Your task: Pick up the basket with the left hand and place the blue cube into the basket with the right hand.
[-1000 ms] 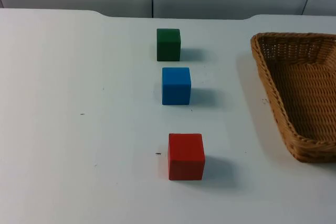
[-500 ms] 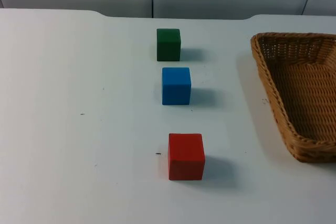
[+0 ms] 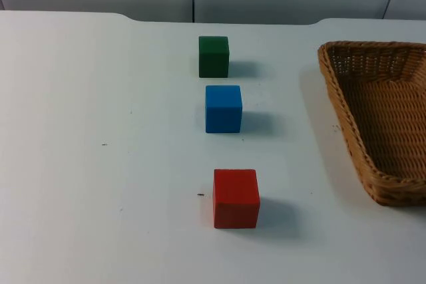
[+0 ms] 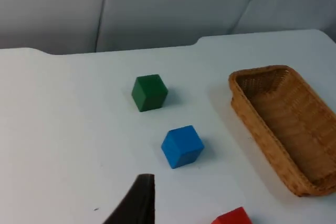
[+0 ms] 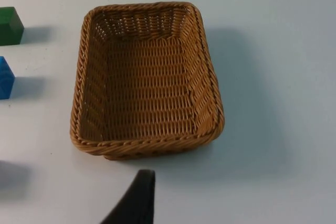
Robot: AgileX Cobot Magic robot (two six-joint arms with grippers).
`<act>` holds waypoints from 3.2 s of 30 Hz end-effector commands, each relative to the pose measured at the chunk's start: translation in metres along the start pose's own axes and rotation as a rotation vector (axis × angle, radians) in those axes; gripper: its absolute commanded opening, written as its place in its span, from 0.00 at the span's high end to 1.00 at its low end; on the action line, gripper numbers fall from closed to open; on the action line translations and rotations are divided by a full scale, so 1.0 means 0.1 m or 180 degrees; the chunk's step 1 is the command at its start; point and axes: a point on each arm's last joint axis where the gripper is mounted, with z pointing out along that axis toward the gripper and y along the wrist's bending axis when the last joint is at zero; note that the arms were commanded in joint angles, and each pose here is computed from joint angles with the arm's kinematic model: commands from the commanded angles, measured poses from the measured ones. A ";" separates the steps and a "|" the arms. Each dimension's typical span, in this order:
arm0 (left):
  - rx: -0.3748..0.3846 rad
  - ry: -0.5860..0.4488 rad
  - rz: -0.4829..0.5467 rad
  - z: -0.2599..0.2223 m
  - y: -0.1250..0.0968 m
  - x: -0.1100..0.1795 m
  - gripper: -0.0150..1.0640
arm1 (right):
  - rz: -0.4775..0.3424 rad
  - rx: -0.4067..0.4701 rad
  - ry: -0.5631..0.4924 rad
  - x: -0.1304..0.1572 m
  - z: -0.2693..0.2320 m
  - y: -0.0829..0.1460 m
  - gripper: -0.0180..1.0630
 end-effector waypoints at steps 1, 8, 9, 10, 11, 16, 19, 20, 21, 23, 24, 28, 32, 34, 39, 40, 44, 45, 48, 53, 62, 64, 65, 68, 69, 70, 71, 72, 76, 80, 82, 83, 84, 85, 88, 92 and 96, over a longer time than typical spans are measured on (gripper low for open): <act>0.0333 0.0051 -0.0123 0.30 0.04 -0.21 0.01 | 0.0004 0.0005 -0.0026 -0.02 -0.01 0.00 0.02; 0.0582 0.0235 -0.0305 0.83 0.13 -0.35 0.01 | 0.0004 0.0005 -0.0014 -0.02 -0.01 0.00 0.02; 0.0596 0.0280 -0.0317 0.95 0.13 -0.35 0.01 | 0.0004 0.0005 -0.0014 -0.02 -0.01 0.00 0.02; 0.0603 0.0315 -0.0316 1.05 0.11 -0.35 0.01 | 0.0004 0.0005 -0.0014 -0.02 -0.01 0.00 0.02; 0.0615 0.0346 -0.0300 1.18 0.07 -0.34 0.01 | 0.0004 0.0005 -0.0014 -0.02 -0.01 0.00 0.02; 0.0713 0.0605 -0.0272 1.69 -0.10 -0.22 0.01 | 0.0007 0.0000 -0.0014 -0.02 -0.01 0.00 0.02; 0.0789 0.0765 -0.0284 1.93 -0.21 -0.15 0.01 | 0.0007 0.0000 -0.0006 -0.01 -0.01 0.00 0.02; 0.0832 0.0882 -0.0307 2.12 -0.29 -0.09 0.01 | 0.0010 -0.0006 -0.0007 -0.01 -0.01 0.01 0.02; 0.0863 0.0932 -0.0310 2.22 -0.35 -0.07 0.01 | 0.0013 -0.0012 -0.0007 -0.01 -0.01 0.01 0.02; 0.0901 0.1063 -0.0357 2.46 -0.43 0.00 0.01 | 0.0034 -0.0053 -0.0006 -0.01 -0.01 0.02 0.02; 0.0901 0.1063 -0.0357 2.46 -0.43 0.00 0.01 | 0.0034 -0.0053 -0.0006 -0.01 -0.01 0.02 0.02; 0.0984 0.1204 -0.0429 2.87 -0.63 0.08 0.01 | 0.0038 -0.0062 -0.0006 -0.01 -0.01 0.02 0.02; 0.0997 0.1333 -0.0536 3.14 -0.72 0.20 0.01 | 0.0038 -0.0062 -0.0012 -0.02 -0.01 0.02 0.02; 0.1005 0.1406 -0.0611 3.30 -0.78 0.27 0.01 | 0.0038 -0.0062 -0.0013 -0.02 -0.01 0.02 0.02; 0.1044 0.1579 -0.0674 3.56 -0.89 0.44 0.02 | 0.0038 -0.0062 0.0005 -0.01 -0.01 0.02 0.02; 0.1019 0.1630 -0.0685 3.62 -0.90 0.50 0.02 | 0.0038 -0.0062 0.0005 -0.01 -0.01 0.02 0.02; 0.0896 0.1766 -0.0704 3.79 -0.92 0.64 0.02 | 0.0053 -0.0090 0.0011 -0.01 -0.01 0.03 0.02; 0.0862 0.1794 -0.0673 3.84 -0.93 0.65 0.02 | 0.0060 -0.0105 0.0011 -0.01 -0.01 0.03 0.02; 0.0780 0.1887 -0.0692 3.93 -0.92 0.72 0.02 | 0.0109 -0.0203 0.0013 -0.01 -0.02 0.06 0.02; 0.0667 0.2120 -0.0766 4.10 -0.90 0.90 0.02 | 0.0104 -0.0191 -0.0010 -0.02 -0.02 0.06 0.02; 0.0639 0.2254 -0.0790 4.18 -1.01 1.16 0.02 | 0.0101 -0.0184 -0.0009 -0.02 -0.02 0.06 0.02; 0.0643 0.2240 -0.0773 4.18 -1.03 1.16 0.02 | 0.0101 -0.0184 -0.0009 -0.02 -0.02 0.06 0.02; 0.0638 0.2224 -0.0779 4.19 -1.04 1.17 0.02 | 0.0101 -0.0184 -0.0009 -0.02 -0.02 0.06 0.02; 0.0621 0.2170 -0.0804 4.20 -1.06 1.16 0.02 | 0.0101 -0.0184 -0.0009 -0.02 -0.02 0.06 0.02; 0.0604 0.2146 -0.0841 4.20 -1.07 1.17 0.02 | 0.0101 -0.0184 -0.0009 -0.02 -0.02 0.06 0.02; 0.0588 0.2137 -0.0859 4.21 -1.07 1.18 0.02 | 0.0101 -0.0184 -0.0009 -0.02 -0.02 0.06 0.02; 0.0590 0.2126 -0.0859 4.21 -1.08 1.18 0.02 | 0.0101 -0.0184 -0.0009 -0.02 -0.02 0.06 0.02; 0.0597 0.2139 -0.0854 4.23 -1.08 1.19 0.02 | 0.0101 -0.0184 -0.0009 -0.02 -0.02 0.06 0.02; 0.0622 0.2188 -0.0892 4.27 -1.14 1.23 0.02 | 0.0101 -0.0184 -0.0009 -0.02 -0.02 0.06 0.02; 0.0669 0.2198 -0.0856 4.34 -1.21 1.27 0.02 | 0.0101 -0.0184 -0.0009 -0.02 -0.02 0.06 0.02; 0.0668 0.2245 -0.0899 4.38 -1.21 1.30 0.02 | 0.0101 -0.0185 -0.0003 -0.01 -0.01 0.06 0.02; 0.0668 0.2245 -0.0899 4.38 -1.21 1.30 0.02 | 0.0101 -0.0185 -0.0003 -0.01 -0.01 0.06 0.02; 0.0652 0.2255 -0.0922 4.39 -1.20 1.32 0.02 | 0.0101 -0.0185 0.0005 -0.01 -0.01 0.06 0.02; 0.0630 0.2256 -0.0941 4.41 -1.19 1.35 0.02 | 0.0101 -0.0185 0.0005 -0.01 -0.01 0.06 0.02; 0.0618 0.2254 -0.0948 4.42 -1.18 1.37 0.03 | 0.0101 -0.0185 0.0005 -0.01 -0.01 0.06 0.02; 0.0614 0.2223 -0.0937 4.44 -1.21 1.41 0.09 | 0.0102 -0.0185 -0.0031 -0.02 -0.01 0.06 0.02; 0.0596 0.2257 -0.0961 4.46 -1.20 1.46 0.23 | 0.0100 -0.0181 -0.0038 -0.02 -0.01 0.06 0.02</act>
